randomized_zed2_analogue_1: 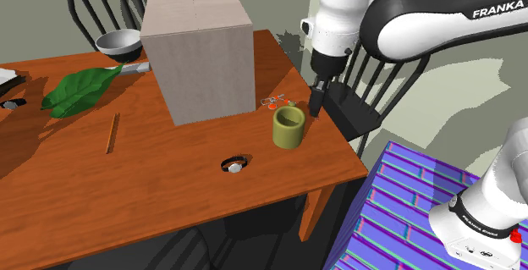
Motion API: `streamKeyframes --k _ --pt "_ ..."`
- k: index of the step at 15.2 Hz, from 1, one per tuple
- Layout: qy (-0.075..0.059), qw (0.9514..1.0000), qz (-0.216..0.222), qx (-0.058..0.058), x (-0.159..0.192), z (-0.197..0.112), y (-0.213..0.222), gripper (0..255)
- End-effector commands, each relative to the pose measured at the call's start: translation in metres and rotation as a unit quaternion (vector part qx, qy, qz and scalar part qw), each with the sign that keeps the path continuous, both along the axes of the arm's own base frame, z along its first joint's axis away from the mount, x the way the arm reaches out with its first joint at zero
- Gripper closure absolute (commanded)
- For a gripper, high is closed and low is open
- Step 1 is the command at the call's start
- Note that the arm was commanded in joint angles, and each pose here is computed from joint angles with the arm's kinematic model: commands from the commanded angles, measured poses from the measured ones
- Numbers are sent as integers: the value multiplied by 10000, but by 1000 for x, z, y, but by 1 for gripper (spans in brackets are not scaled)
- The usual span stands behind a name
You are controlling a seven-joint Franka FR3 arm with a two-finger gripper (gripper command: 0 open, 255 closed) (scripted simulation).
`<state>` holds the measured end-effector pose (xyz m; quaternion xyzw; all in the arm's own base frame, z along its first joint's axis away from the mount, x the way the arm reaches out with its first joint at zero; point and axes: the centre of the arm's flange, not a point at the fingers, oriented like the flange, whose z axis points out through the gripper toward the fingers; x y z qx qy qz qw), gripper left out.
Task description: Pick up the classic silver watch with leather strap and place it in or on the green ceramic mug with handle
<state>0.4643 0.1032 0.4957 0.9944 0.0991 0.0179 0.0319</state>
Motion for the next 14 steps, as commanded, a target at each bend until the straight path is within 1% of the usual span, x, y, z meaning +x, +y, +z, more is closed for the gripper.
streamKeyframes --k 1,4,7,10,14 --pt "-28 9998 217 0 15 -9 17 0" --pt "-64 9986 534 -3 38 -25 43 0" --pt "-99 9963 850 -7 59 -41 70 0" --pt "-135 9931 1165 -11 79 -57 99 0" --pt "-183 9872 1583 -16 103 -78 139 0"
